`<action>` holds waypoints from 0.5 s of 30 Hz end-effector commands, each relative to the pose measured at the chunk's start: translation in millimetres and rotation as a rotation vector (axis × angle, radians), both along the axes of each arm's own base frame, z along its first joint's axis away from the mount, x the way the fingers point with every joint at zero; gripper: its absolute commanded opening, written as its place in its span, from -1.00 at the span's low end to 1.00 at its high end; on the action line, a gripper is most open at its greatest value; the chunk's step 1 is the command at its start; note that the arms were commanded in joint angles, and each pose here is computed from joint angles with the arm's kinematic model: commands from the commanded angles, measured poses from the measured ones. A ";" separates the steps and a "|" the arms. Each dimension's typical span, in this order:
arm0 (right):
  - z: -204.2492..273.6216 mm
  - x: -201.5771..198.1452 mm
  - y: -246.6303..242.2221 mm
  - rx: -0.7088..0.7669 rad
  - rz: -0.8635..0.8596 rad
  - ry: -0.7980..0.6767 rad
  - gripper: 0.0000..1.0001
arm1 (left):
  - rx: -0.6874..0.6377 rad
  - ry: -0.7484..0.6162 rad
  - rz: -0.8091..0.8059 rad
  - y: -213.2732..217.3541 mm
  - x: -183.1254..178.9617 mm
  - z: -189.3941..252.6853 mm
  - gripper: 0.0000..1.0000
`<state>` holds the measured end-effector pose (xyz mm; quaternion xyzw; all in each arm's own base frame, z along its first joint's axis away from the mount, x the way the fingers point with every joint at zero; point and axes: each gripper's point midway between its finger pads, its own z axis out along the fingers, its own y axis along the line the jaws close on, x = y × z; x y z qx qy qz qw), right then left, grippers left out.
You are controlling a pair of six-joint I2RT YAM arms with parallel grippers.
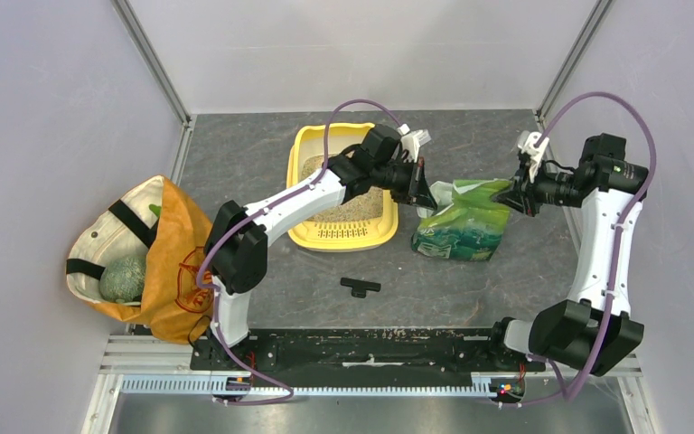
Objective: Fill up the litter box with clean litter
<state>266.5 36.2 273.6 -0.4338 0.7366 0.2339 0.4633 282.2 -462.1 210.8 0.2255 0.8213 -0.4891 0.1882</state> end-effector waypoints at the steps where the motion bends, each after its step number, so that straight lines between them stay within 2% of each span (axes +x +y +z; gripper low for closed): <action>1: 30.8 12.3 7.8 0.053 0.014 -0.080 -1.00 | -0.086 -0.099 -0.062 -7.9 -3.2 40.6 -0.96; 3: 33.4 10.4 7.1 0.041 0.010 -0.082 -1.00 | -0.128 -0.116 -0.081 -6.7 -4.4 51.3 -0.96; 5: 31.3 6.6 6.4 0.018 0.016 -0.092 -1.00 | -0.150 -0.131 -0.084 -3.4 -4.5 57.1 -0.84; 9: 24.6 -3.3 10.4 0.000 0.050 -0.114 -1.00 | -0.090 -0.163 -0.035 3.1 4.5 55.3 -0.69; 12: 25.0 -6.1 11.9 0.001 0.055 -0.116 -1.00 | -0.009 -0.175 0.016 7.0 14.8 48.0 -0.22; 15: 25.4 -6.7 11.5 -0.001 0.053 -0.114 -1.00 | -0.012 -0.202 0.040 12.5 18.4 54.5 -0.12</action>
